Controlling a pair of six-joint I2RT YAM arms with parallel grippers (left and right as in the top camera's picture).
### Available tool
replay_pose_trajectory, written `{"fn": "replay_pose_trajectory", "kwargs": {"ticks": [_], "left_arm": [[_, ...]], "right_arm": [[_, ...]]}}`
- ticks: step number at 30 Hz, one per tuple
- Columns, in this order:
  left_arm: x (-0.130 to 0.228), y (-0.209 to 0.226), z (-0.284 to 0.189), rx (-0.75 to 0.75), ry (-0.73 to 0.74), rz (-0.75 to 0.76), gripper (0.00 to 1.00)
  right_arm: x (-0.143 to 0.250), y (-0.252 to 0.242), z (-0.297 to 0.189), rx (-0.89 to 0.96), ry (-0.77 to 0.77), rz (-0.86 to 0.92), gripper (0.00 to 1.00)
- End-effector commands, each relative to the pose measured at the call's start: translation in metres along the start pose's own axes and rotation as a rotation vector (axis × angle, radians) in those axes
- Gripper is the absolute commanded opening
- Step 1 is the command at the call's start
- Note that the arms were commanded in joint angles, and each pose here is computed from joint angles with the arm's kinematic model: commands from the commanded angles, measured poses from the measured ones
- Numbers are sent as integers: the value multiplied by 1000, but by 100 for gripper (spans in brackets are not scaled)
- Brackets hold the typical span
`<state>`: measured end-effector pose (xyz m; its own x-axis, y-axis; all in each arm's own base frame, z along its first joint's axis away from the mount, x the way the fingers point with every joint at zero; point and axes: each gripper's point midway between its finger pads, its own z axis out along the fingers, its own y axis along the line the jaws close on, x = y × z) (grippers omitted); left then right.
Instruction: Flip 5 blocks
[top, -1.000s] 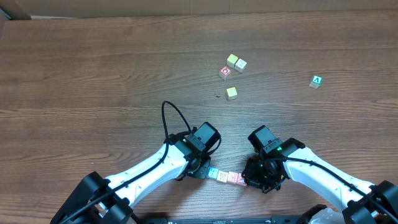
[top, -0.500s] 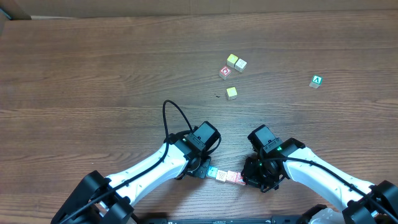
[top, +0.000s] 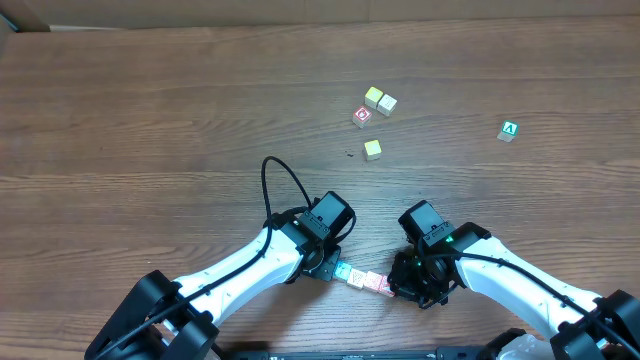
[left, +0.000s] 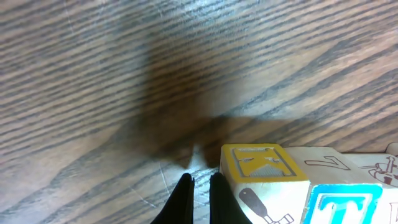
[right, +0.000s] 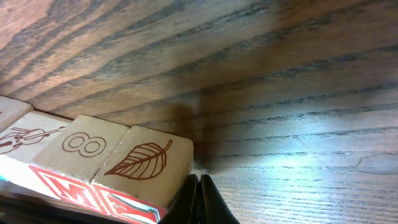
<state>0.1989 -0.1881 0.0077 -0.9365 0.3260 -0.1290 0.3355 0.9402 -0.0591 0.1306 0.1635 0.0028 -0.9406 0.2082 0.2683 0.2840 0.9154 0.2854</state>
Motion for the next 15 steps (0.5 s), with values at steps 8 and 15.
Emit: {"fn": "replay_pose_trajectory", "kwargs": {"ticks": [8, 15], "left_arm": [[-3, -8, 3, 41, -6, 37, 4], [-7, -10, 3, 48, -22, 56, 4]], "right_arm": [[-9, 20, -1, -83, -31, -29, 4], [-13, 22, -1, -89, -47, -35, 4]]}}
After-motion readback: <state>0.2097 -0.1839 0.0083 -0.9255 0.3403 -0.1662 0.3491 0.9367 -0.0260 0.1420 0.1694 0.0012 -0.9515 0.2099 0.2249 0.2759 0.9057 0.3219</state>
